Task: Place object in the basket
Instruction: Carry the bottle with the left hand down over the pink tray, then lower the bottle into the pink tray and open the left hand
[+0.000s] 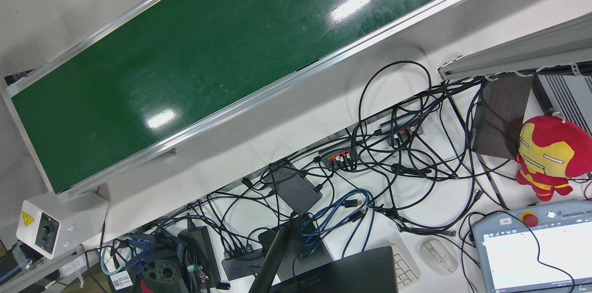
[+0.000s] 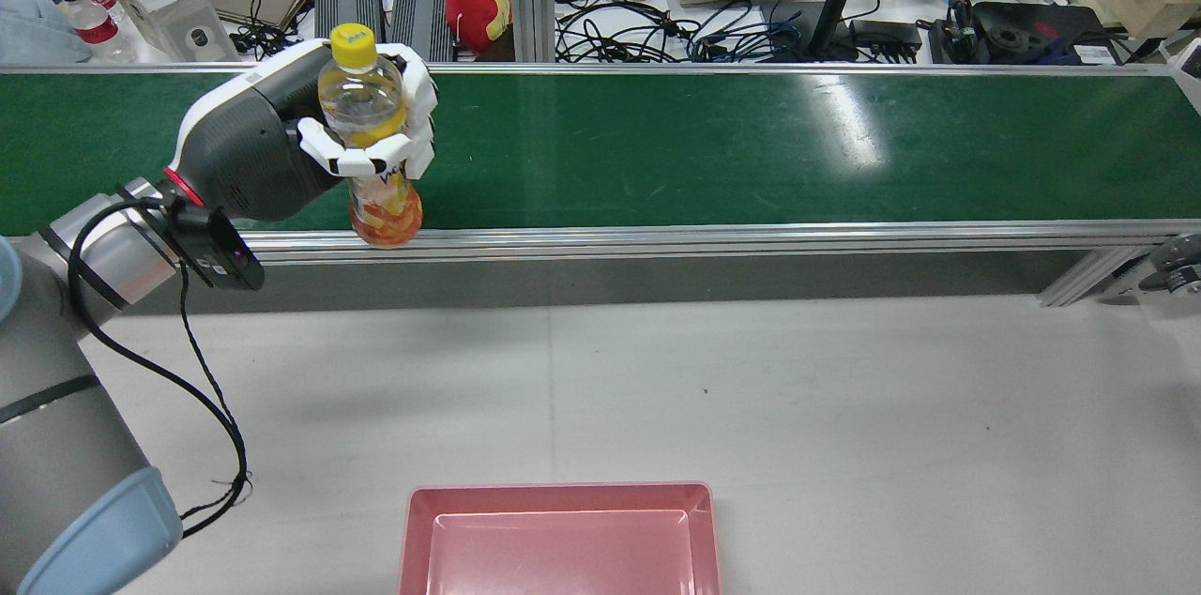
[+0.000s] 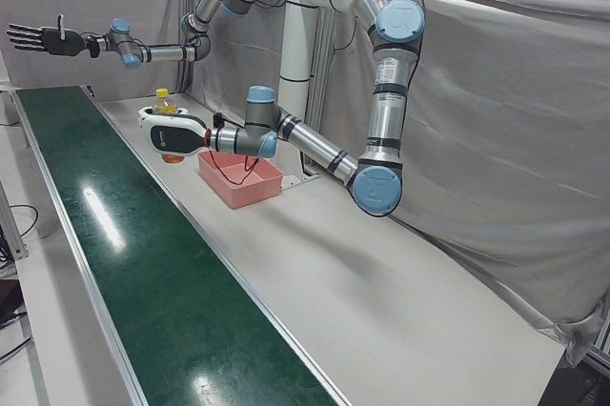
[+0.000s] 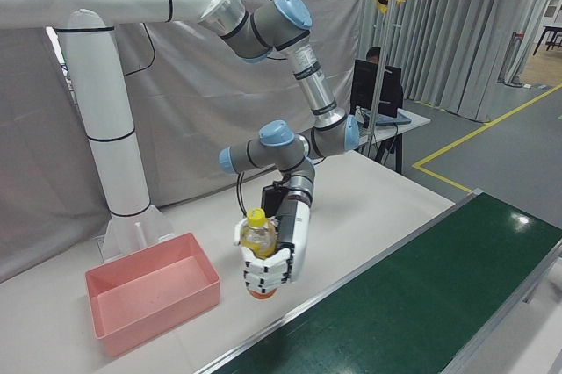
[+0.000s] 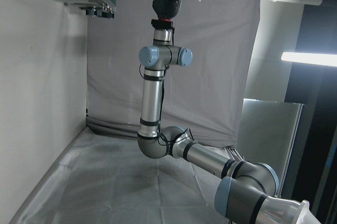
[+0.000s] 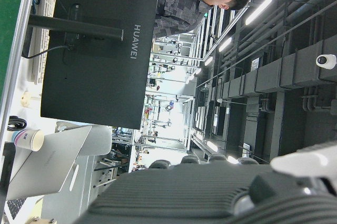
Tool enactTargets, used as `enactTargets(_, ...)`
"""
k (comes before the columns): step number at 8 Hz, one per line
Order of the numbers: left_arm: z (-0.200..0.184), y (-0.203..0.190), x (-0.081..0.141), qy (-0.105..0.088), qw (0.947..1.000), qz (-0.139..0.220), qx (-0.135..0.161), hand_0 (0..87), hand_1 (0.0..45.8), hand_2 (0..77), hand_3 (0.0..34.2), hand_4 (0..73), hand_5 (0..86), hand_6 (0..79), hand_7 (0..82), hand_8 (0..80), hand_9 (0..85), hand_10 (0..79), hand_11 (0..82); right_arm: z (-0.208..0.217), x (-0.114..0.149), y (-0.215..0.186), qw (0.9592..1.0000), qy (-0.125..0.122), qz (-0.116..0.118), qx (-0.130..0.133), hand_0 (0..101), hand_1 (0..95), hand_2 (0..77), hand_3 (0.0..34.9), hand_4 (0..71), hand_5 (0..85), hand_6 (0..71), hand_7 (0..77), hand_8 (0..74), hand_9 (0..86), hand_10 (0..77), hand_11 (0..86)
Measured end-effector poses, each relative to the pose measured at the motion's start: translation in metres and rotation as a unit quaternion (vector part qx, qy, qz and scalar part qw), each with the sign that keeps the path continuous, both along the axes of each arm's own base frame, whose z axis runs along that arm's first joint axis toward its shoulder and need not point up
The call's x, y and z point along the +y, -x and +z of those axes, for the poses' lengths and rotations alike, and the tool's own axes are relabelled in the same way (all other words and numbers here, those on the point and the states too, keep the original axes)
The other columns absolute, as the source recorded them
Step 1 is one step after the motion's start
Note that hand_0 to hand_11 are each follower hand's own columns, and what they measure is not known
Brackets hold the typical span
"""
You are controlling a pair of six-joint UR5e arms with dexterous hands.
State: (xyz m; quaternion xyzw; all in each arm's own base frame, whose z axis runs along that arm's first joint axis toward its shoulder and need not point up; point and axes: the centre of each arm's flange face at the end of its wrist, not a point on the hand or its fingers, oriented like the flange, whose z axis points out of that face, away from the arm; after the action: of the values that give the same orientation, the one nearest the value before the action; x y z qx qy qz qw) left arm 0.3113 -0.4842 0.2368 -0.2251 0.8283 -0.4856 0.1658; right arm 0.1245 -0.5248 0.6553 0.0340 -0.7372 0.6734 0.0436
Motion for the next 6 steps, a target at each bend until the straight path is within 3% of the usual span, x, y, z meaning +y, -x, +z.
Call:
enactTargets(2, -0.036, -0.061, 0.086, -0.028, 0.9957, 0.088, 0.011, 79.2, 7.1, 54.0, 0.0, 50.2, 55.1, 55.6, 58.4, 63.8, 56.7, 48.5, 60.0, 0.0, 0.0, 0.0, 1.0, 0.0, 0.0, 0.0, 0, 0.0, 0.5, 0.3, 0.0, 0.0, 0.0, 0.5, 0.0, 0.0, 0.0, 0.0)
enactTargets(4, -0.045, -0.1, 0.15, -0.049, 0.9887, 0.142, -0.002, 79.2, 7.1, 54.5, 0.0, 50.2, 54.5, 55.6, 58.4, 63.8, 56.7, 48.5, 60.0, 0.0, 0.0, 0.0, 1.0, 0.0, 0.0, 0.0, 0, 0.0, 0.5, 0.2, 0.0, 0.0, 0.0, 0.5, 0.0, 0.0, 0.0, 0.0)
enactTargets(6, -0.043, -0.127, 0.195, -0.062, 0.9817, 0.179, -0.025, 79.3, 7.1, 54.5, 0.0, 50.2, 54.5, 55.6, 58.4, 63.8, 56.7, 46.4, 60.5, 0.0, 0.0, 0.0, 1.0, 0.0, 0.0, 0.0, 0, 0.0, 0.0, 0.2, 0.0, 0.0, 0.0, 0.5, 0.0, 0.0, 0.0, 0.0)
